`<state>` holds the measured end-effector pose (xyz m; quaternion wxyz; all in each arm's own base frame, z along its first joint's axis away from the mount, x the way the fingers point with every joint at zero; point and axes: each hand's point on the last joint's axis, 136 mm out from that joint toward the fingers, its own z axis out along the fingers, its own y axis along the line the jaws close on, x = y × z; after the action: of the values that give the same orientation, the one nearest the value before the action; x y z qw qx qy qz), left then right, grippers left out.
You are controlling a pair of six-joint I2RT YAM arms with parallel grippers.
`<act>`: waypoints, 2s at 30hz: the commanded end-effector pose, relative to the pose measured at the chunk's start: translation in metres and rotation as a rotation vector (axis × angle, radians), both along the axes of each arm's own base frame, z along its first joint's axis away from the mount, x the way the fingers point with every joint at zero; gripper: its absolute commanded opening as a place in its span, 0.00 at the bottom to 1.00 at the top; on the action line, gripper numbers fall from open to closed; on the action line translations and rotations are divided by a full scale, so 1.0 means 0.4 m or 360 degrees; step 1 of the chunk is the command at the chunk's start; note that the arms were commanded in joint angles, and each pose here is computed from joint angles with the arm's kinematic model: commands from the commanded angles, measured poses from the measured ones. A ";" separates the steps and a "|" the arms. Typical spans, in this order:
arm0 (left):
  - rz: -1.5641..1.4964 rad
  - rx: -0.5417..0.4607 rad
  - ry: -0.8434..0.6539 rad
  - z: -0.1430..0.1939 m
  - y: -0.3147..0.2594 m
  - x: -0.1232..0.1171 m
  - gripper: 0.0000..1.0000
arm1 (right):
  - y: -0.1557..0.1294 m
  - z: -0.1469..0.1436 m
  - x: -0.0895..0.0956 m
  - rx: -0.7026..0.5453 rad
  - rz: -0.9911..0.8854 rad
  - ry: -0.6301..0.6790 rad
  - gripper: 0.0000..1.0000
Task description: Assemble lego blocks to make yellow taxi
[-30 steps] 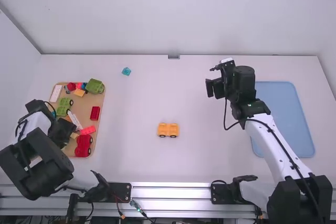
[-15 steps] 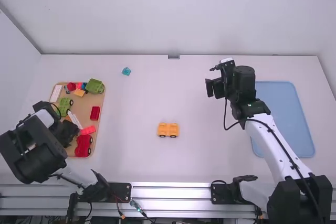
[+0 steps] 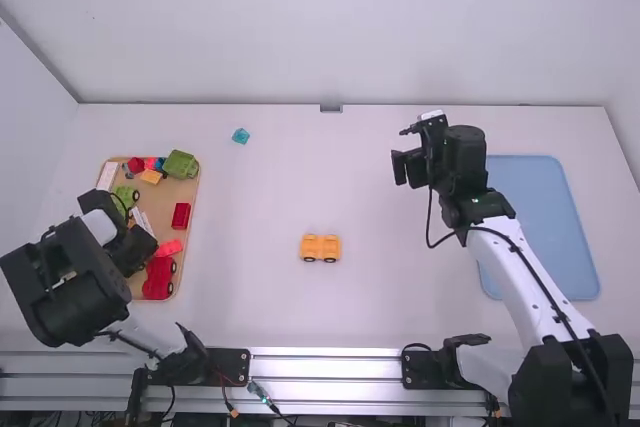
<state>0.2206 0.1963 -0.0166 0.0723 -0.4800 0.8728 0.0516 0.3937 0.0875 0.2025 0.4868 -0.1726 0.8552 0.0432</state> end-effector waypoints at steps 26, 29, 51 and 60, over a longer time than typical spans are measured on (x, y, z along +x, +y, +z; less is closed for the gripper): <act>0.0004 -0.0096 0.0033 -0.025 -0.037 -0.022 0.33 | 0.010 0.039 0.014 0.0011 0.0018 -0.0053 0.99; 0.0012 -0.0096 0.0032 -0.025 -0.035 -0.024 0.34 | 0.010 0.039 0.014 0.0011 0.0018 -0.0053 0.99; 0.0037 -0.0138 0.0014 0.035 -0.030 0.006 0.02 | 0.035 0.039 0.006 0.0062 0.0102 -0.0040 0.99; -0.0195 -0.0045 -0.0368 0.241 -0.064 0.133 0.01 | 0.107 0.074 -0.001 0.0321 0.0275 -0.0056 0.99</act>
<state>0.2496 0.1834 0.0438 0.1057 -0.4713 0.8756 0.0018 0.3907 0.1158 0.2162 0.5033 -0.1971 0.8322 0.1238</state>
